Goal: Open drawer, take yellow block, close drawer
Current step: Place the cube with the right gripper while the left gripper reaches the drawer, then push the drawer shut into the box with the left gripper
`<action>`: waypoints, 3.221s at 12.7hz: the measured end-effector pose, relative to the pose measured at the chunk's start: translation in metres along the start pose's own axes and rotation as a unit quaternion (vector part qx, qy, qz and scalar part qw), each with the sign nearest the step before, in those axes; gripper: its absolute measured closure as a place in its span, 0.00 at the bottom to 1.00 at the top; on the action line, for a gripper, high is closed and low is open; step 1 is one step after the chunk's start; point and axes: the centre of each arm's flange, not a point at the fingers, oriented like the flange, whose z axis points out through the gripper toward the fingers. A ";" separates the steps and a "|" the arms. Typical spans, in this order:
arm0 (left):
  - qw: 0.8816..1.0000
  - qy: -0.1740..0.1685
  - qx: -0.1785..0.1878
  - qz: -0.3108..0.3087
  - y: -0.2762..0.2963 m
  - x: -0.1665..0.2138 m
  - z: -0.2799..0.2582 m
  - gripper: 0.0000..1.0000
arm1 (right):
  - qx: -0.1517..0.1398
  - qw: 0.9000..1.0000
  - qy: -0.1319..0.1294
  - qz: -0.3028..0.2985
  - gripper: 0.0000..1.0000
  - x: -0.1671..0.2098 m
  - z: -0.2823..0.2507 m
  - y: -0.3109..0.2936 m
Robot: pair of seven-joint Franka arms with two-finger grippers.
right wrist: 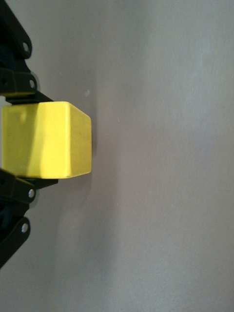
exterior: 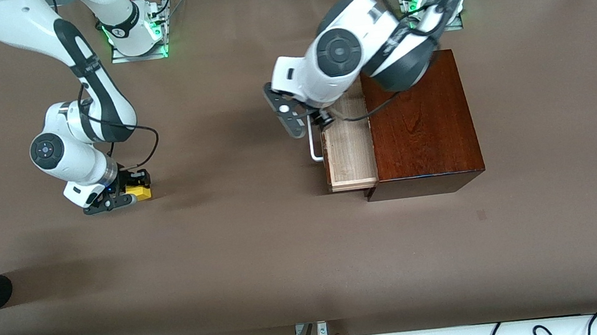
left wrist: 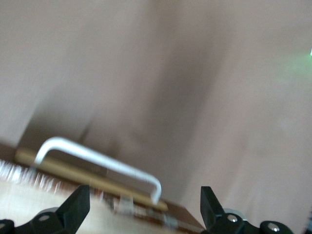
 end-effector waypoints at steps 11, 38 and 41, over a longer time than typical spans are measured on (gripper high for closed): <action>0.966 -0.089 0.095 0.225 -0.019 0.018 0.109 0.00 | -0.006 0.999 0.041 0.024 0.00 0.017 -0.011 0.018; 0.960 -0.146 0.040 0.236 -0.104 -0.043 0.084 0.00 | -0.008 0.999 0.033 0.015 0.00 -0.018 -0.388 0.017; 0.960 -0.146 0.039 0.235 -0.107 -0.045 0.083 0.00 | -0.008 0.999 0.031 0.016 0.00 -0.018 -0.387 0.017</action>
